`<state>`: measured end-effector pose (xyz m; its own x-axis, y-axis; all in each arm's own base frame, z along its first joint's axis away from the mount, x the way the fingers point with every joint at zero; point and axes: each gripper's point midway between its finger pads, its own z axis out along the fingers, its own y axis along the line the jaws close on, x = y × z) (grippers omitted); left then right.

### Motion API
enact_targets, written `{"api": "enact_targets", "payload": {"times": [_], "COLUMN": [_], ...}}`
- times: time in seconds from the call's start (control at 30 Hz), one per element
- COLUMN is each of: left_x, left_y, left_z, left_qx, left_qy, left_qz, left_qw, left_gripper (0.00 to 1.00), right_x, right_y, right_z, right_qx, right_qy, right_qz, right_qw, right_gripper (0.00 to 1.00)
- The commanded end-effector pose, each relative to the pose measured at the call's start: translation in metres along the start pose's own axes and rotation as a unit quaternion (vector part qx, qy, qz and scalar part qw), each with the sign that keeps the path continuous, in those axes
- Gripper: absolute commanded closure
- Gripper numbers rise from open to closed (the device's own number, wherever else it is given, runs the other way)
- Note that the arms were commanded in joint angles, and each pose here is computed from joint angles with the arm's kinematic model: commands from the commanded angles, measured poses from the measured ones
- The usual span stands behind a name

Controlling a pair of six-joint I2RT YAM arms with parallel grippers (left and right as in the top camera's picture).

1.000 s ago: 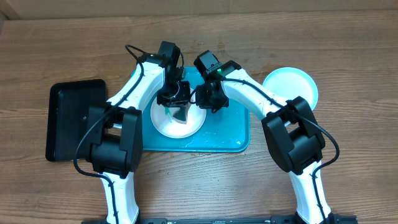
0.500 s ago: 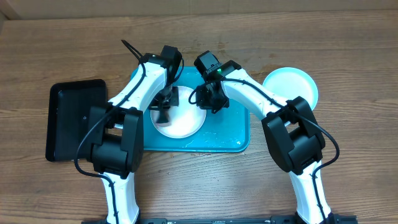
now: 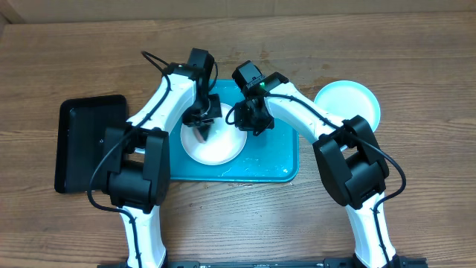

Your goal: Clean dirty plates on tray and stack at the side

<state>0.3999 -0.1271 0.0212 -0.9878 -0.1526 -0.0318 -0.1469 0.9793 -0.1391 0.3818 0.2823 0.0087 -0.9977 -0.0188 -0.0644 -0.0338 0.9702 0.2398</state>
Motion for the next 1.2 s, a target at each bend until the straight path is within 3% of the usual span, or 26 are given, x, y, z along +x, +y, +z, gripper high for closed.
{"api": "enact_targets", "payload": {"times": [0.0,0.13,0.23,0.27,0.4,0.5,0.73,0.8,0.87,1.03,1.17], "left_x": [0.026,0.043,0.042,0.036,0.019,0.01,-0.013,-0.023,-0.034,-0.061,-0.062], "left_y": [-0.046,-0.038,-0.009,0.015,0.072,0.099,0.118,0.114,0.111,0.114,0.146], "left_z": [-0.002,-0.002,-0.001,-0.003,-0.018,-0.028,-0.041,-0.052,-0.068,-0.124,-0.151], "left_qx": [0.087,0.063,-0.014,-0.077,-0.216,-0.258,-0.206,-0.176,-0.152,-0.103,-0.102], "left_qy": [0.051,0.075,0.073,0.06,0.013,-0.014,-0.027,-0.029,-0.041,-0.096,-0.112], "left_qz": [0.047,0.111,0.111,0.1,0.009,-0.06,-0.143,-0.144,-0.152,-0.183,-0.222], "left_qw": [0.994,0.989,0.991,0.99,0.976,0.964,0.968,0.973,0.976,0.973,0.963], "left_gripper": [0.95,0.96,0.96,0.96,0.96,0.96,0.96,0.96,0.96,0.96,0.96], "right_x": [0.001,0.001,0.001,0.001,0.002,0.002,0.002,0.001,-0.001,-0.016,-0.03], "right_y": [-0.009,-0.009,-0.009,-0.009,-0.01,-0.01,-0.01,-0.008,-0.003,0.022,0.032], "right_z": [0.001,0.001,0.001,0.001,0.001,0.001,0.001,0.0,-0.004,-0.032,-0.067], "right_qx": [0.014,0.014,0.014,0.013,0.014,0.014,0.014,0.012,0.0,-0.033,-0.009], "right_qy": [0.001,0.001,0.001,0.001,0.002,0.003,0.003,0.002,0.001,-0.03,-0.079], "right_qz": [0.007,0.007,0.007,0.007,0.007,0.007,0.007,0.007,0.006,-0.041,-0.064], "right_qw": [1.0,1.0,1.0,1.0,1.0,1.0,1.0,1.0,1.0,0.998,0.995], "right_gripper": [0.79,0.79,0.79,0.79,0.79,0.8,0.8,0.85,0.96,0.96,0.96]}}
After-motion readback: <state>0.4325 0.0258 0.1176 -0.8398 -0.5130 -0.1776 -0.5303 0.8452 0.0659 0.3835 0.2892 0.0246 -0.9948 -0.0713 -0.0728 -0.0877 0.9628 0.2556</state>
